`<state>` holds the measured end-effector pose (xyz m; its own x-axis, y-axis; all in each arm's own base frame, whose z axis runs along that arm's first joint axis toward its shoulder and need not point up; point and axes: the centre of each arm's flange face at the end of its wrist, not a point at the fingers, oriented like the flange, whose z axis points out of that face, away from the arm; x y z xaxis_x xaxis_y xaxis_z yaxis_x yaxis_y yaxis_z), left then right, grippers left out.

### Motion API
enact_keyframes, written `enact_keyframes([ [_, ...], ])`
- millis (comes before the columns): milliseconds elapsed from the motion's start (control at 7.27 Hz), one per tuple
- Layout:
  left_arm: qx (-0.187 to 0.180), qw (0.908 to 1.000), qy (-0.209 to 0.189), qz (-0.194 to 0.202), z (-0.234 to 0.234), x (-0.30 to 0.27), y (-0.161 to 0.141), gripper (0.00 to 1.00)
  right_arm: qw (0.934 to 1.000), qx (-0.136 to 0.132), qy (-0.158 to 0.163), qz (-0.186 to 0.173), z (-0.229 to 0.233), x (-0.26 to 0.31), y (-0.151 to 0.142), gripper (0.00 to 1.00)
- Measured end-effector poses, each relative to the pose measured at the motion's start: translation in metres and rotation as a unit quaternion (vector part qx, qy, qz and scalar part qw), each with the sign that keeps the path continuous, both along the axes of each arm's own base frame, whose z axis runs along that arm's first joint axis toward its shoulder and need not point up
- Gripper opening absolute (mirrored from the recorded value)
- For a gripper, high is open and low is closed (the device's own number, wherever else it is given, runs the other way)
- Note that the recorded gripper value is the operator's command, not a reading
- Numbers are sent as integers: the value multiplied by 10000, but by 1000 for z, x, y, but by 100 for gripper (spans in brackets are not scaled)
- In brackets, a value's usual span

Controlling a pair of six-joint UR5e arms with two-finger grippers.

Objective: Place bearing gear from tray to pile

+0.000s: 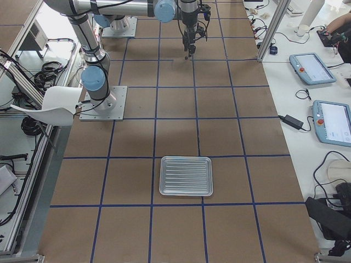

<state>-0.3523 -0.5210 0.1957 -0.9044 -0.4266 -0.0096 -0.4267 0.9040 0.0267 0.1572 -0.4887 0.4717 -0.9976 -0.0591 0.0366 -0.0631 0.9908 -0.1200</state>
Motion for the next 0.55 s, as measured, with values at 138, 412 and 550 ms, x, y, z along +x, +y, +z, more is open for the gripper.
enact_keyframes([
  [138, 40, 10000, -12, -2, -5, -1, 1, 64, 10000, -19, -8, -10, 2, 0, 0, 100],
  [412, 134, 9999, 75, -2, -12, -4, 2, 23, 9999, -97, -39, -103, 8, 1, -3, 100],
  [550, 162, 9998, 138, -16, -13, -5, 2, 11, 9997, -143, -65, -166, 13, 1, -5, 100],
])
